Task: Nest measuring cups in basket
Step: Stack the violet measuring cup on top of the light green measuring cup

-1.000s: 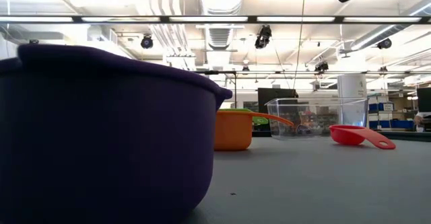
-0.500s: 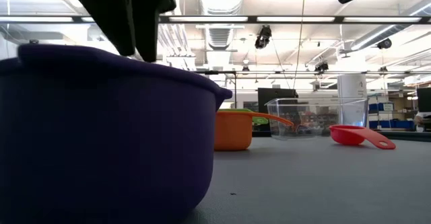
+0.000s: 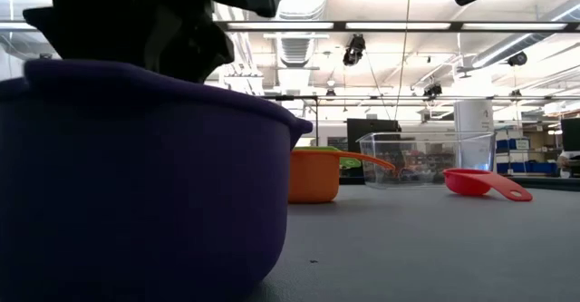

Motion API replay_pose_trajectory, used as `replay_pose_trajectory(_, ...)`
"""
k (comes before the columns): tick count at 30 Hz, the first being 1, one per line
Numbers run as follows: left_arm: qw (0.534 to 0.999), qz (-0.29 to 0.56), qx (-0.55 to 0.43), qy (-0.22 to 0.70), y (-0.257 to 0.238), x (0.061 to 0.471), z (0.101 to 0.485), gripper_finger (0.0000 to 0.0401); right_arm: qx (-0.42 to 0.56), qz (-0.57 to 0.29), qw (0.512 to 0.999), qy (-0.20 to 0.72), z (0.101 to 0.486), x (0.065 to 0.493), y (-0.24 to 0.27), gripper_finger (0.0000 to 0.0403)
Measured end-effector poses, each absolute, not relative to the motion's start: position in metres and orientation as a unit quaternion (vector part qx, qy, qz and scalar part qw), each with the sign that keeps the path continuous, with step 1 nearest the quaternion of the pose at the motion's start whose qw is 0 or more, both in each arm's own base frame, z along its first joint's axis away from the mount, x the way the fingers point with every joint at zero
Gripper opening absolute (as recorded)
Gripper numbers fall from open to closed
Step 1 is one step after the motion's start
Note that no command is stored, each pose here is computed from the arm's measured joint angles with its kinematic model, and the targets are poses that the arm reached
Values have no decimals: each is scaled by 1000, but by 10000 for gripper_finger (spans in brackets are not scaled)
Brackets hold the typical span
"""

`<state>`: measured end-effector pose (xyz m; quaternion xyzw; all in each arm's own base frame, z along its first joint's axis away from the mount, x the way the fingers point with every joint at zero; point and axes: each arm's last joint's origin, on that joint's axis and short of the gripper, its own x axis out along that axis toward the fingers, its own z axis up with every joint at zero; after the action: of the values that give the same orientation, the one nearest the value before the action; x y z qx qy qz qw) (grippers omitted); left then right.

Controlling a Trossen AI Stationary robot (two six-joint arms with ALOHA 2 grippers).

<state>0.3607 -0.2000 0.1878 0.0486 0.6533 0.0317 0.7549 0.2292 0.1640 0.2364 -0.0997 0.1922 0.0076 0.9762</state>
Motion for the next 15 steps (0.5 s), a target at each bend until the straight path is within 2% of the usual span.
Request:
replay_pose_trajectory(5, 755, 42, 56, 651, -197, 364, 180, 224, -102, 8, 976, 192, 236, 229, 164, 182)
replay_pose_trajectory(15, 820, 42, 98, 562, -192, 388, 183, 223, -105, 9, 976, 192, 236, 229, 164, 182)
